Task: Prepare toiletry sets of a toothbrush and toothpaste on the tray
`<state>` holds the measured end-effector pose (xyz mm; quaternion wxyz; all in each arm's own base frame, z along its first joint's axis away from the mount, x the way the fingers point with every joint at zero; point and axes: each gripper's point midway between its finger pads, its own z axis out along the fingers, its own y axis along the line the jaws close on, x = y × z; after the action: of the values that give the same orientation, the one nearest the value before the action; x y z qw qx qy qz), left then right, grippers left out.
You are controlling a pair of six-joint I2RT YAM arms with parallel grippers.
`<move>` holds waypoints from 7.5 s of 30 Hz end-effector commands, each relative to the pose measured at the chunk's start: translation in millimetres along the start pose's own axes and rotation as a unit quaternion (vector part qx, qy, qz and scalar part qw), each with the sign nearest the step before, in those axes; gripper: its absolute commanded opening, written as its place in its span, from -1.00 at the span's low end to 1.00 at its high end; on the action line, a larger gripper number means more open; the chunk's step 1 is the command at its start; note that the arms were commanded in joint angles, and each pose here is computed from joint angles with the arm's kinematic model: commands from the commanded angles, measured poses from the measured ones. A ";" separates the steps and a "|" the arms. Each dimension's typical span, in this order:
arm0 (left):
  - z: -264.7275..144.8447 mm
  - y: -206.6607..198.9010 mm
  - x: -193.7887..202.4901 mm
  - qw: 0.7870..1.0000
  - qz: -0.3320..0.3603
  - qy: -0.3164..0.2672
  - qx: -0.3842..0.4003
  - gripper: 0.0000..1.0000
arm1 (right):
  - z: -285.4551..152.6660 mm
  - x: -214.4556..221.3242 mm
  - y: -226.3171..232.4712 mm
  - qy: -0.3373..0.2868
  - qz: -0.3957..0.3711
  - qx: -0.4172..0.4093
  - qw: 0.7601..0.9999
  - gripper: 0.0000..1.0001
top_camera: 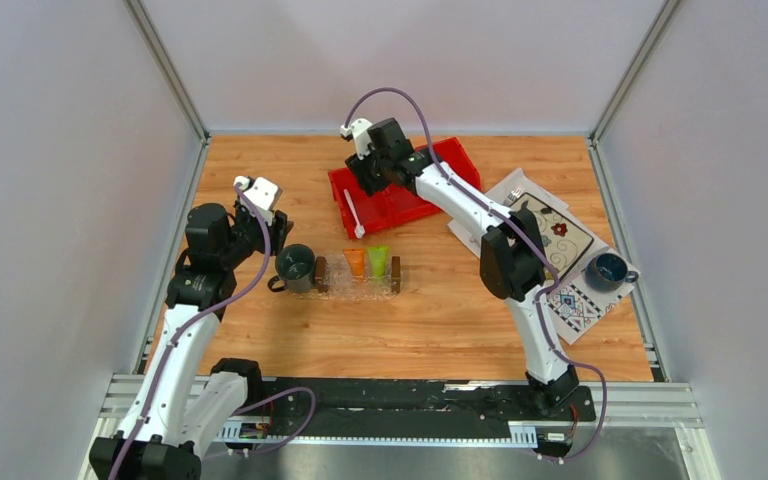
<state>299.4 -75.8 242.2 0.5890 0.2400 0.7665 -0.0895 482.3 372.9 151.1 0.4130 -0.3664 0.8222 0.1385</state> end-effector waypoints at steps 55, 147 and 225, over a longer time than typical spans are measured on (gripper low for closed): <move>1.8 6.7 0.2 1.000 -0.003 -0.006 -0.016 0.14 | 61.3 75.1 45.3 0.075 0.042 -0.076 0.993 -0.02; 4.3 4.3 4.0 1.000 -0.006 0.000 -0.006 0.13 | 46.3 3.1 15.3 0.004 0.093 -0.035 0.995 -1.00; -37.1 -81.3 -70.2 0.936 0.259 -0.049 0.233 0.55 | -214.8 -19.4 151.8 0.000 0.010 -0.357 0.934 -1.00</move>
<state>246.0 -150.8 289.2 0.5397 0.5038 0.6492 -0.1831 289.9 378.1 271.4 0.2637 -0.4429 0.7529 0.4092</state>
